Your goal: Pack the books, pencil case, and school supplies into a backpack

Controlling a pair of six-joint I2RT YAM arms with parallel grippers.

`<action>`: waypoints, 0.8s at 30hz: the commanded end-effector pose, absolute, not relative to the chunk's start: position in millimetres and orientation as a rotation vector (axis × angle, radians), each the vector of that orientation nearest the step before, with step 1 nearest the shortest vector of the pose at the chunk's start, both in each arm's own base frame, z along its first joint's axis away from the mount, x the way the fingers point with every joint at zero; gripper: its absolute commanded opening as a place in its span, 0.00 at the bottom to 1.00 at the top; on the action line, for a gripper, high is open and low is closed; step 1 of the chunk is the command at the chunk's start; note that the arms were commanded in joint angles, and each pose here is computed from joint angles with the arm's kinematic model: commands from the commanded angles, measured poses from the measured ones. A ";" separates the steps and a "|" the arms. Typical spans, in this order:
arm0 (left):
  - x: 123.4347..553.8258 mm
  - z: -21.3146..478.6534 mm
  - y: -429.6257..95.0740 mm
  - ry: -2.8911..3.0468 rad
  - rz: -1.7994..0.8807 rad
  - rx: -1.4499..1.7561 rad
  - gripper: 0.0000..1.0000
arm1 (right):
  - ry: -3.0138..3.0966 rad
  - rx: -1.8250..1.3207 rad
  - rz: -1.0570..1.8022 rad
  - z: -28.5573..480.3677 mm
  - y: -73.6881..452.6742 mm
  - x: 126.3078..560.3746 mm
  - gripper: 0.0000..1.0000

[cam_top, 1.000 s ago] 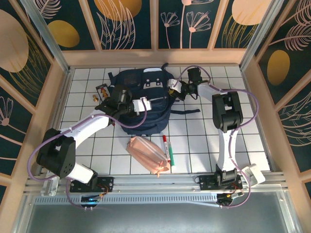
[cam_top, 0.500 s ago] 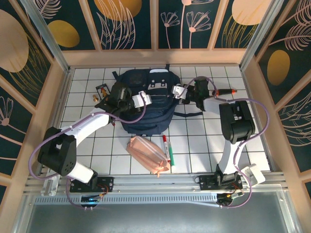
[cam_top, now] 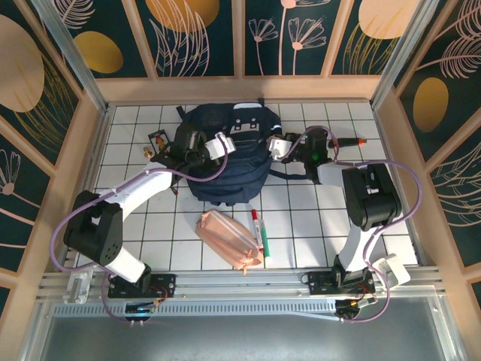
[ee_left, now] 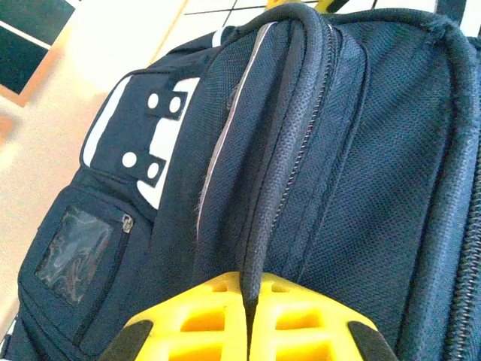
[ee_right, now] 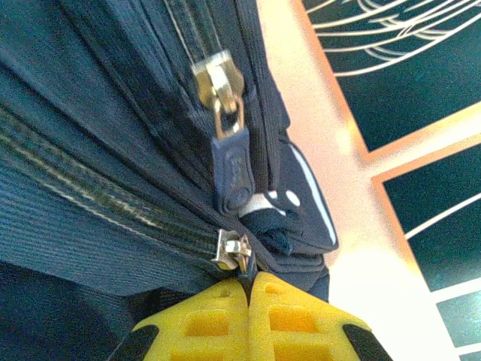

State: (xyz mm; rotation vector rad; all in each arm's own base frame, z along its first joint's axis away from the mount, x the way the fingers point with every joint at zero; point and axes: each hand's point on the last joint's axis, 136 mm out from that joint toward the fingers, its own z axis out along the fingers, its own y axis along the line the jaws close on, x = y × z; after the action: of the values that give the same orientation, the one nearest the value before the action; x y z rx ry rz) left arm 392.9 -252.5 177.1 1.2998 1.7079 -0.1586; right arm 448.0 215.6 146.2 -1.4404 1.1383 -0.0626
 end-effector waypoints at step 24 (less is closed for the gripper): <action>438.8 227.5 -257.7 1.744 -0.239 0.928 0.00 | 0.801 -1.407 0.142 233.2 322.0 313.2 0.00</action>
State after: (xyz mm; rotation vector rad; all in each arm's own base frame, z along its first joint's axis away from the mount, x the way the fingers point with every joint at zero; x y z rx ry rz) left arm 418.8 -233.4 173.1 1.0379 1.9058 -0.1734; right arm 370.5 275.8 175.8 -1.4424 1.0750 -0.0568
